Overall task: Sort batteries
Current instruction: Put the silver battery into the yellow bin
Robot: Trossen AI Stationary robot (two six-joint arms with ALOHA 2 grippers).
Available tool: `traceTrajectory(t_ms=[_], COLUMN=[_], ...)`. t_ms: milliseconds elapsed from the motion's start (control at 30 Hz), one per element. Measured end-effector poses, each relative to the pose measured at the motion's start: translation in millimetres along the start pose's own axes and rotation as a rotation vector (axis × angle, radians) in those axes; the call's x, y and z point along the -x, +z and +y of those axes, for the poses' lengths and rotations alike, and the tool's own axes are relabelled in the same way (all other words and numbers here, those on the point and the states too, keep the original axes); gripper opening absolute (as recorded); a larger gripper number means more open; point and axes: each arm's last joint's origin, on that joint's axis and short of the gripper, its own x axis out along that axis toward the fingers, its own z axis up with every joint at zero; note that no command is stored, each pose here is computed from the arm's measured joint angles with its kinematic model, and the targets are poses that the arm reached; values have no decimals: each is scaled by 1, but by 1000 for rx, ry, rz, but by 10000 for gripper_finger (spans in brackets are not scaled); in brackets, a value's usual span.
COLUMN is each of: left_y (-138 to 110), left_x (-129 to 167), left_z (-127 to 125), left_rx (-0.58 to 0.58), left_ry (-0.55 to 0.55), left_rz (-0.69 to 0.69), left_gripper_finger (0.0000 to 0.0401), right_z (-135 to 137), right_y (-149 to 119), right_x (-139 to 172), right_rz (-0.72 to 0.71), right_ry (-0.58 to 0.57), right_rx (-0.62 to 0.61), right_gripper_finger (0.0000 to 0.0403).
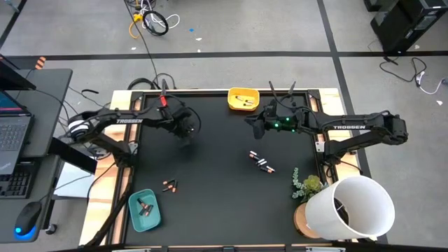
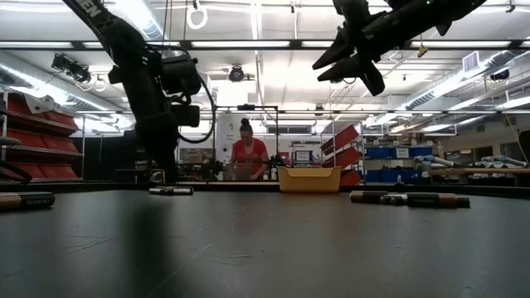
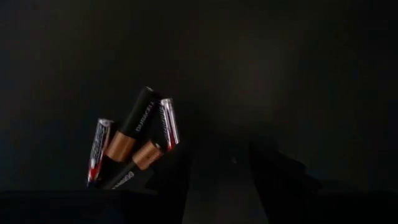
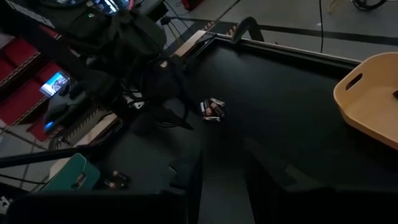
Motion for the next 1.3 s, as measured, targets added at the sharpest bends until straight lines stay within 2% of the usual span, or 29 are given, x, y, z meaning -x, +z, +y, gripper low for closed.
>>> traceTrajectory(t_ms=[267, 600, 767, 900, 1067, 1300], left_y=[5, 1, 0, 2, 2, 1], left_x=[-10, -23, -26, -26, -26, -33], left_z=[3, 10, 10, 8, 6, 3], left_rx=[-3, 21, 33, 31, 24, -114], left_ry=[66, 68, 33, -37, -80, -89], left_rz=[-23, 26, 36, 18, 12, 33], left_gripper_finger=[176, 176, 176, 172, 136, 37], right_z=[1, 1, 1, 1, 1, 1], right_y=[0, -1, -1, -1, -1, -1], right_x=[0, 0, 0, 0, 0, 0], right_rz=[14, 17, 17, 18, 18, 19], right_ry=[18, 21, 23, 23, 23, 25], right_rx=[-5, -9, -9, -9, -8, -9], right_gripper_finger=[101, 101, 101, 101, 101, 101])
